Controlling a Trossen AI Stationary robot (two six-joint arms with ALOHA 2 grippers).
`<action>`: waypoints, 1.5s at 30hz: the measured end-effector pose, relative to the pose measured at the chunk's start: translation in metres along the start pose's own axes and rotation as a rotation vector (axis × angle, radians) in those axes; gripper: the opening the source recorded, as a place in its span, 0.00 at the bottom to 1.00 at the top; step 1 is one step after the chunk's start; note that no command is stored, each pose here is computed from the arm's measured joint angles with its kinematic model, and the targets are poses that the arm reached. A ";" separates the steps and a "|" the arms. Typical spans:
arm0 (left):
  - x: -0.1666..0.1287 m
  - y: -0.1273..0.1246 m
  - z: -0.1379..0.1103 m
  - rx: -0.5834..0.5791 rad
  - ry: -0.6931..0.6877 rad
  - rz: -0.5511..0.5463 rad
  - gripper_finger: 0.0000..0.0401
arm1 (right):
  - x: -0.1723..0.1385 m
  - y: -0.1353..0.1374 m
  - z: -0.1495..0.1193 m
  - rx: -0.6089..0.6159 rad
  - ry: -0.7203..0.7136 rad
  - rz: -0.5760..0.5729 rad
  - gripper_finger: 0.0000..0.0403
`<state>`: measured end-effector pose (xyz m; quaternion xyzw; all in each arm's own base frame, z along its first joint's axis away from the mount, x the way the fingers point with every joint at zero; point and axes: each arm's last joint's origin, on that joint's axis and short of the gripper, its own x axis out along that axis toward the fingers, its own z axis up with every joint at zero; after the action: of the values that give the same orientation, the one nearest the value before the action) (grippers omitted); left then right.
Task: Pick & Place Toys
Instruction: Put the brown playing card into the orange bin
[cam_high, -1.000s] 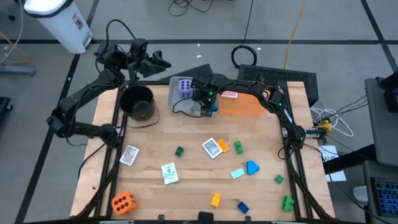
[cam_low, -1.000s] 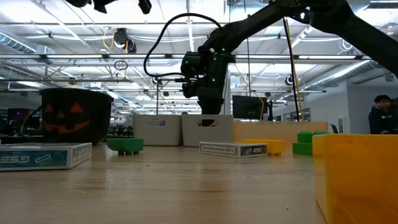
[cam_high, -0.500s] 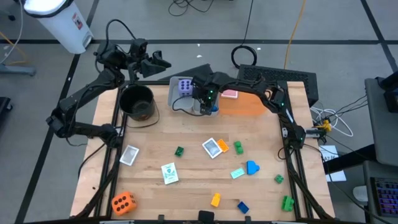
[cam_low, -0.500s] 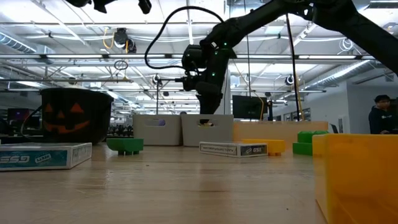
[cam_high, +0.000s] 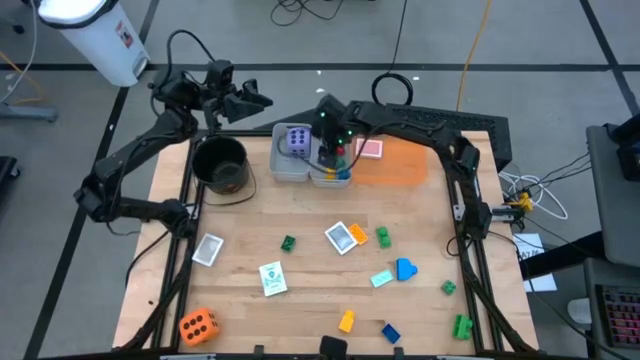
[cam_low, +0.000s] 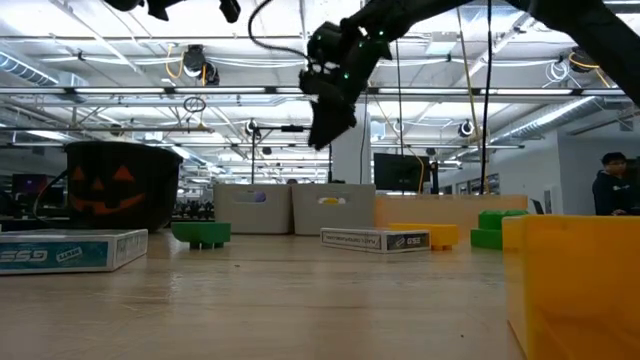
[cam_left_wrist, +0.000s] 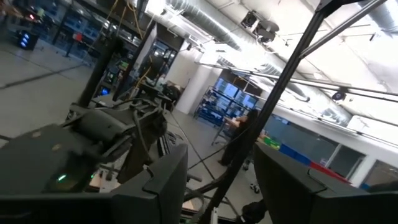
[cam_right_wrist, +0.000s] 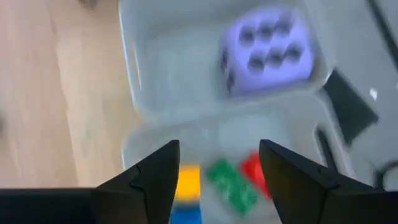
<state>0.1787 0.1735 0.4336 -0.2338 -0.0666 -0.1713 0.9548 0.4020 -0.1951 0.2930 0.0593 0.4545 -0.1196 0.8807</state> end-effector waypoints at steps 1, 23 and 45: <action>-0.002 -0.003 0.001 0.010 -0.005 0.005 0.46 | -0.007 0.000 0.001 0.025 -0.020 0.019 0.52; -0.024 -0.089 -0.039 0.112 0.094 0.307 0.46 | -0.071 0.074 -0.040 0.265 -0.839 0.346 0.52; -0.062 -0.107 -0.151 -0.306 0.499 0.713 0.46 | -0.090 0.141 -0.083 0.402 -1.227 0.401 0.52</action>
<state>0.0897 0.0316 0.3330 -0.3321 0.2758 0.1088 0.8954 0.3238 -0.0270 0.3182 0.2264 -0.1790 -0.0482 0.9562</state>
